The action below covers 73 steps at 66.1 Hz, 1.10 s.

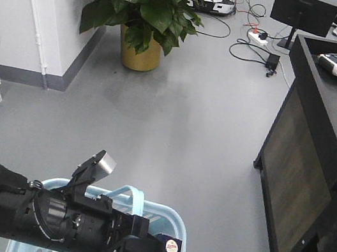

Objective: Left arm holds basket, right arm returns cookies
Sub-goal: 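Hold the basket with the left gripper while driving past the potted plant, then hold the basket with the left gripper while approaching the snack shelf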

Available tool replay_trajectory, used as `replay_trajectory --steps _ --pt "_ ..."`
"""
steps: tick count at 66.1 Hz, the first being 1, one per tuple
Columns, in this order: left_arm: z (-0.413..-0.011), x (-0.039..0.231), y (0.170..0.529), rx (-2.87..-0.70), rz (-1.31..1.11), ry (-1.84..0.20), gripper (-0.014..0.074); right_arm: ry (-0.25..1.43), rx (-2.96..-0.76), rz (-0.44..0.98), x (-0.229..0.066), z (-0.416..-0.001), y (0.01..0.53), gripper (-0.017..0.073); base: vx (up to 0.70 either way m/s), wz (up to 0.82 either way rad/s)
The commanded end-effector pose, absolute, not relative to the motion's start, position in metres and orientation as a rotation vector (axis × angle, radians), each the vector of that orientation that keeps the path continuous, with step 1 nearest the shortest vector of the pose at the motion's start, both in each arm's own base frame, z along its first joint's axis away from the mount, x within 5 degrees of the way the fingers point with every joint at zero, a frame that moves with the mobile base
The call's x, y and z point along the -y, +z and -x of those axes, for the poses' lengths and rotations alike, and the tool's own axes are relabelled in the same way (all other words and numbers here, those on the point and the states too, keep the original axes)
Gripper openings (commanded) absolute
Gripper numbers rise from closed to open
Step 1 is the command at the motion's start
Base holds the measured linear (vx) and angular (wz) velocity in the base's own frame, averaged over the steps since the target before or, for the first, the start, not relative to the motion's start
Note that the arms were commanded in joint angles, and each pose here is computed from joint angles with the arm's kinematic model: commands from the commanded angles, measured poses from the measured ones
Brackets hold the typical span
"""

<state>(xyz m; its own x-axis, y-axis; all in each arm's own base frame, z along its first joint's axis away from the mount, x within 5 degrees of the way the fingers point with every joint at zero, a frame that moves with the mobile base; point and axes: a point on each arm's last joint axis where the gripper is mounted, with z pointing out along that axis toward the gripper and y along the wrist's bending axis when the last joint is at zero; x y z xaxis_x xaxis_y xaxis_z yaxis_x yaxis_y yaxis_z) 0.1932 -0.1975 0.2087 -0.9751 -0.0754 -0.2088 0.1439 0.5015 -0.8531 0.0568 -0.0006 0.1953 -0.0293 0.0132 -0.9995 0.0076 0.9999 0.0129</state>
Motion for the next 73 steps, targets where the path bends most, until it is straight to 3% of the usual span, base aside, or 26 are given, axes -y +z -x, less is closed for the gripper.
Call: replay_trajectory --steps 1,41,73 --pt "-0.1925 0.2026 0.2337 -2.418 -0.044 -1.607 -0.0006 -0.006 -1.51 -0.008 0.0005 -0.0559 0.2025 -0.0008 0.26 0.03" --pt "-0.1925 0.2026 0.2337 -2.418 -0.044 -1.607 -0.0006 -0.007 -1.512 -0.008 0.0006 -0.0559 0.2023 -0.0008 0.26 0.13" --pt "-0.1925 0.2026 0.2337 -2.418 -0.044 -1.607 -0.0006 -0.007 -1.512 -0.008 0.0006 -0.0559 0.2023 -0.0008 0.23 0.43"
